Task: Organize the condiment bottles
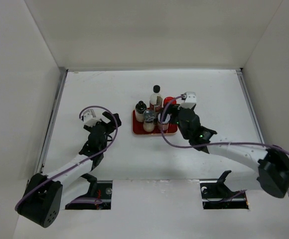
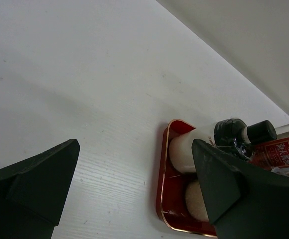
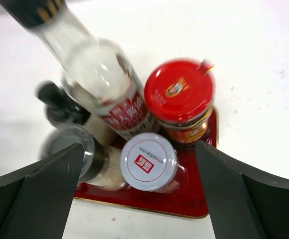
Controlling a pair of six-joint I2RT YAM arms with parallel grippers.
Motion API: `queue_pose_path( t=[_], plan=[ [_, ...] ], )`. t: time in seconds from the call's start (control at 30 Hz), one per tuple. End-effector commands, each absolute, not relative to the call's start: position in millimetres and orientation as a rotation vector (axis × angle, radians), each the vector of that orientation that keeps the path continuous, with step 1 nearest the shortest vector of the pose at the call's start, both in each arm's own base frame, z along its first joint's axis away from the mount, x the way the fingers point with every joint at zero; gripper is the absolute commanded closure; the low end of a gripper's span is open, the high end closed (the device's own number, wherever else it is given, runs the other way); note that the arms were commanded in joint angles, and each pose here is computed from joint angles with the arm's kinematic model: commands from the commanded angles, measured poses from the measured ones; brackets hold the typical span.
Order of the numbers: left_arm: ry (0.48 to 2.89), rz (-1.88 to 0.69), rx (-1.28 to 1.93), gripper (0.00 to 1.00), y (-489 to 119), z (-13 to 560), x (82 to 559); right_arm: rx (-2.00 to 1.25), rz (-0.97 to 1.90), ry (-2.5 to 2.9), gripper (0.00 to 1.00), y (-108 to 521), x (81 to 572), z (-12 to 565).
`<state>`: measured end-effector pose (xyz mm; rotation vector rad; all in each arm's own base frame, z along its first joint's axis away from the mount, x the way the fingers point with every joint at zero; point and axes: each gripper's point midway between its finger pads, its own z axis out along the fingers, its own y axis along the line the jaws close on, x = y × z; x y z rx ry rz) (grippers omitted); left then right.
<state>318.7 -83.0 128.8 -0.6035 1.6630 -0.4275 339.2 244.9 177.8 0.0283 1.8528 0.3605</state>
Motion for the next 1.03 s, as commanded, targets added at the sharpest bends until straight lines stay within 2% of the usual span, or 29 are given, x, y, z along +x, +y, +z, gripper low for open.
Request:
queue_pose_path(
  t=[0.0,0.1,0.27,0.53,1.0],
  plan=[
    [1.608,-0.455,-0.597,0.0,-88,156,330,0.148,0.374,1.715,0.0,214,331,221],
    [1.652,-0.431,-0.593,0.0,-92,151,336,0.319,0.278,1.661,0.0,153,329,219],
    [1.779,-0.348,-0.599,0.0,-90,138,343,0.497,0.288,1.653,0.0,107,312,198],
    [1.93,-0.235,-0.589,0.0,-91,135,331,0.576,0.341,1.684,0.0,101,298,166],
    [1.846,-0.258,-0.532,0.0,-107,185,307,0.533,0.428,1.673,0.0,119,295,167]
  ],
)
